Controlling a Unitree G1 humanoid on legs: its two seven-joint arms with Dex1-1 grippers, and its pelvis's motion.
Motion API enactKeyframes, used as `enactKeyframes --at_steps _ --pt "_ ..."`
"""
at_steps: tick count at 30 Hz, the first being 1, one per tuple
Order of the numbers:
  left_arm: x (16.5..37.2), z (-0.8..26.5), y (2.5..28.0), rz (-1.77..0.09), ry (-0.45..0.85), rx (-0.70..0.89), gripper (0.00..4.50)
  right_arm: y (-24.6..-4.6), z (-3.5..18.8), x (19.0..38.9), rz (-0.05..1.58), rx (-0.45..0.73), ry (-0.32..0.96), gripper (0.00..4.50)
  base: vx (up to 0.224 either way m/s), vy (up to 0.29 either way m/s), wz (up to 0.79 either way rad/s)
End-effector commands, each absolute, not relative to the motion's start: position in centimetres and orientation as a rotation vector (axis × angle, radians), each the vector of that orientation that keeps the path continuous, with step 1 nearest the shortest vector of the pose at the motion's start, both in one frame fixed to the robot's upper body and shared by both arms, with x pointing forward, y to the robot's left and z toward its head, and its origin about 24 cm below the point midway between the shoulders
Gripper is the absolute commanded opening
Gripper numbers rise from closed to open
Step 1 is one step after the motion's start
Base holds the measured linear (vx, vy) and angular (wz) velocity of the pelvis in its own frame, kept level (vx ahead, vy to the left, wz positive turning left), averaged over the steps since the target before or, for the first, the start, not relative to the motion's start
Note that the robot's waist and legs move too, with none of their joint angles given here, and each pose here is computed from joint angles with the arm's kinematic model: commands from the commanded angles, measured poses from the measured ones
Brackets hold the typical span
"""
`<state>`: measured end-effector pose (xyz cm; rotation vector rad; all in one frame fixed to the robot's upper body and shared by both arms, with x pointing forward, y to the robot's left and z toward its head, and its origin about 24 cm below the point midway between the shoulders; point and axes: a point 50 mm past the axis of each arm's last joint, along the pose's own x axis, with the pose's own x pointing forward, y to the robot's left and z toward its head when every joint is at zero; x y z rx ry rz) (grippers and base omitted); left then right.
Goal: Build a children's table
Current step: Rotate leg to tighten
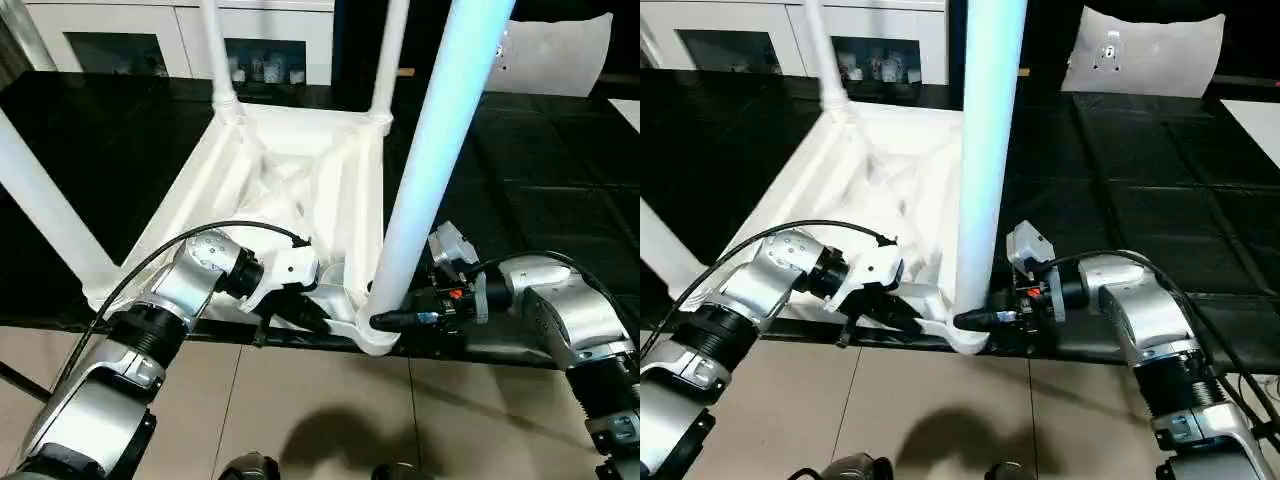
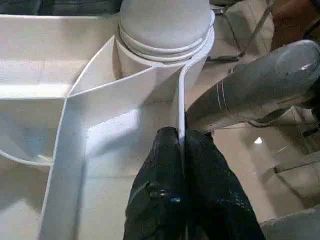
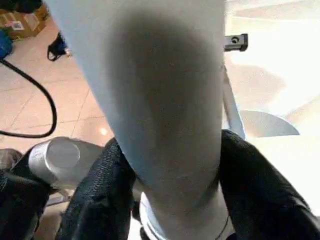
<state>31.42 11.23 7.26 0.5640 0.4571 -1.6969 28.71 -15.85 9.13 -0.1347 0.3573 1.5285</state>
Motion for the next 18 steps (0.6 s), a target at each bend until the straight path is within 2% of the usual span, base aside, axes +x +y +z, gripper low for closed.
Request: enactKeyframes --at_steps 1,9,12,13,14,15,17,18 --pt "31.5 8.4 10.5 -1.748 0.397 0.599 0.00 -15.5 9.3 28.5 1.585 -0.119 0.366 2.08 0.000 0.000 0.00" --pt "31.7 8.3 10.4 -1.722 0.400 0.570 0.00 -14.9 9.6 28.4 1.581 -0.042 0.337 2.00 0.000 0.000 0.00" --pt "32.0 8.4 9.7 -1.672 0.379 0.529 0.00 -14.2 9.4 28.7 1.511 -0.015 0.315 2.00 0.000 0.000 0.00" --pt "32.4 8.6 9.0 -1.615 0.365 0.504 0.00 -13.6 9.2 29.1 1.427 -0.014 0.295 2.00 0.000 0.000 0.00" --pt "33.0 9.0 7.7 -1.502 0.347 0.466 0.00 -12.5 8.8 30.1 1.236 0.005 0.274 2.00 0.000 0.000 0.00" --pt "33.1 9.0 7.7 -1.501 0.347 0.465 0.00 -12.5 8.8 30.1 1.234 0.005 0.274 2.00 0.000 0.000 0.00" --pt "33.8 9.4 6.3 -1.379 0.332 0.416 0.00 -11.4 8.6 31.1 1.031 0.025 0.280 2.00 0.000 0.000 0.00" --pt "33.8 9.5 6.2 -1.366 0.331 0.411 0.00 -11.3 8.6 31.2 1.014 0.028 0.282 1.99 0.000 0.000 0.00"
